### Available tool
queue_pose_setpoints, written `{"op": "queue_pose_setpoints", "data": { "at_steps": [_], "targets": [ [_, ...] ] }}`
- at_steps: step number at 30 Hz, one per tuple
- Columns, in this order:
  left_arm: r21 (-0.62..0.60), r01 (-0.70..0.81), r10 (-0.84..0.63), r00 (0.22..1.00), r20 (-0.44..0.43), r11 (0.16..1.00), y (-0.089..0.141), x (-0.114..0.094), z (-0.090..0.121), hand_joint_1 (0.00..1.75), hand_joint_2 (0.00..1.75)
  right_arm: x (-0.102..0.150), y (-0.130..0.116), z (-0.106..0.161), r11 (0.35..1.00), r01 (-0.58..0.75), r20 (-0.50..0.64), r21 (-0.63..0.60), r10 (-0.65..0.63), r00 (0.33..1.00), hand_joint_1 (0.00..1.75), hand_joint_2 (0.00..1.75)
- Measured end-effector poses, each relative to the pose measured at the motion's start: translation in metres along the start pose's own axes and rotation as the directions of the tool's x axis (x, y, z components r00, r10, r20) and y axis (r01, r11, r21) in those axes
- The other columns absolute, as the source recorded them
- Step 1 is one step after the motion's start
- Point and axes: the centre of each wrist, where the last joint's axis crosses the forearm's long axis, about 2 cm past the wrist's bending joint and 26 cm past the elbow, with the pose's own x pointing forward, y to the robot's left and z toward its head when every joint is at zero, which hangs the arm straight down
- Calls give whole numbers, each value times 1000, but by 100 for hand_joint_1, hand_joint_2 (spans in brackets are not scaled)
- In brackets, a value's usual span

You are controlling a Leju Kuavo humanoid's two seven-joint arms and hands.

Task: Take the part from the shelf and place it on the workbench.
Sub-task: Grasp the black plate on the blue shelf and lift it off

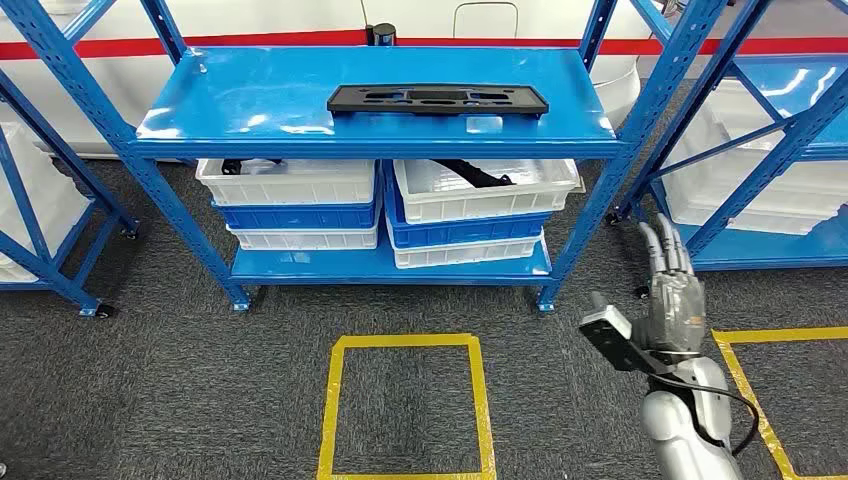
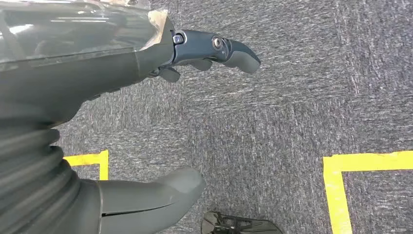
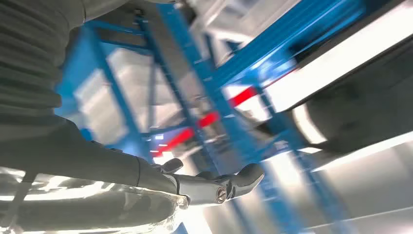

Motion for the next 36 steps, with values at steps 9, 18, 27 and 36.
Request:
{"op": "queue_pose_setpoints", "data": {
  "at_steps": [9, 18, 27, 36],
  "targets": [
    [-4, 6, -6, 1000, -9, 1000, -2, 1, 1, 0, 0, 58, 27, -22, 990, -84, 246, 111, 55, 968, 0, 175],
    [-33, 14, -15, 999, -38, 999, -7, 5, 1, 0, 0, 107, 54, -37, 961, -210, 437, 182, 113, 892, 0, 175],
    [-42, 14, -16, 999, -39, 999, -7, 5, 1, 0, 0, 109, 61, -30, 953, -219, 456, 212, 101, 884, 0, 175],
    [-58, 27, -30, 998, -48, 998, -6, 5, 1, 0, 0, 106, 60, -29, 947, -236, 435, 218, 122, 892, 0, 175]
  ]
}}
